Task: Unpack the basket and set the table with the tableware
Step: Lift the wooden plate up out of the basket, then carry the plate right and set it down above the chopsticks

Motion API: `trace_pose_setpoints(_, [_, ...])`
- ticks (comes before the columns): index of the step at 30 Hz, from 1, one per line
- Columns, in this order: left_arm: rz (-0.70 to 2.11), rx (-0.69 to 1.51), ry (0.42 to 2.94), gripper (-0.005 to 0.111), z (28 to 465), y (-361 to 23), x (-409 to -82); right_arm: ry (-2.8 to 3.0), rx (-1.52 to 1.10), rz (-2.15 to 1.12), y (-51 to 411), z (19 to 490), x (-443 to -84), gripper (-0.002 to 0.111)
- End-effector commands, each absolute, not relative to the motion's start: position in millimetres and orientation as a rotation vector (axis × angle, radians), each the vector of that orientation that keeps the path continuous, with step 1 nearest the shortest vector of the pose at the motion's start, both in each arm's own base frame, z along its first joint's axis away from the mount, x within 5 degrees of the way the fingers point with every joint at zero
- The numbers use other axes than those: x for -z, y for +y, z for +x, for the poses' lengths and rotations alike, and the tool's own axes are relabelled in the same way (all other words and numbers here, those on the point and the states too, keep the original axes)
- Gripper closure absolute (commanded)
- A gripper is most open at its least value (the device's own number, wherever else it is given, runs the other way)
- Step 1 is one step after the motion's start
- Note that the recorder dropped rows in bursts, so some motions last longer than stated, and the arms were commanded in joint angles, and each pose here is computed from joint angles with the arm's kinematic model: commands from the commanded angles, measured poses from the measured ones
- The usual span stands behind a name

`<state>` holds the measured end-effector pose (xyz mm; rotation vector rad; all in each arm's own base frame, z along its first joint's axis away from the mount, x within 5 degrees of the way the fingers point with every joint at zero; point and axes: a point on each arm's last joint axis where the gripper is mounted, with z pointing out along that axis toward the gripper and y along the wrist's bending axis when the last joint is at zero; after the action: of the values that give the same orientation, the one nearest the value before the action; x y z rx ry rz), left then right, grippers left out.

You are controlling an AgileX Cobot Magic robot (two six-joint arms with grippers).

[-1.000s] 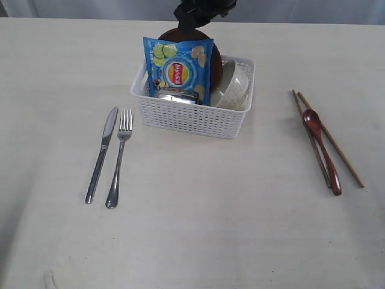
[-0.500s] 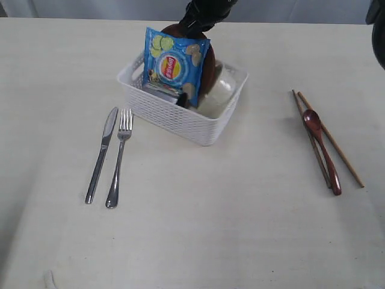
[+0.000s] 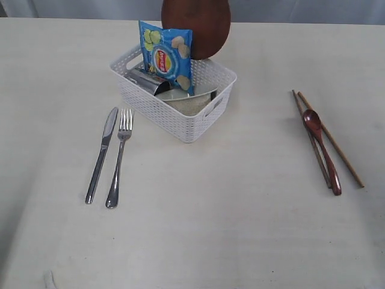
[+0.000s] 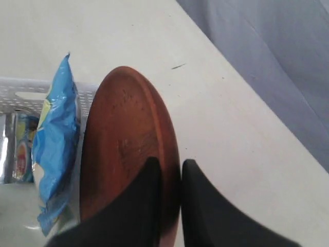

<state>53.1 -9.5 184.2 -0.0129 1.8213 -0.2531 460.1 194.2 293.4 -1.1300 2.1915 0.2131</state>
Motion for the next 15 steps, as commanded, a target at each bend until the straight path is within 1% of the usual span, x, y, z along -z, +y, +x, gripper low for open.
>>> trace_pose_setpoints(1, [-0.016,0.258,1.81,0.107,53.2,-9.6,-184.4,2.175,-0.185,-1.032,164.1,463.5,-318.3,0.109])
trace_pose_setpoints(6, [-0.016,0.258,1.81,0.107,53.2,-9.6,-184.4,2.15,-0.199,-0.906,134.4,459.1,-350.2,0.109])
trace_pose_setpoints(9, [-0.016,0.258,1.81,0.107,53.2,-9.6,-184.4,2.164,-0.187,-0.83,113.8,457.5,-360.3,0.109])
trace_pose_setpoints(11, [-0.016,0.258,1.81,0.107,53.2,-9.6,-184.4,2.189,-0.175,-0.793,98.5,458.4,-358.0,0.109])
trace_pose_setpoints(15, [-0.016,0.258,1.81,0.107,53.2,-9.6,-184.4,2.294,-0.184,-0.639,65.4,467.4,-332.3,0.109])
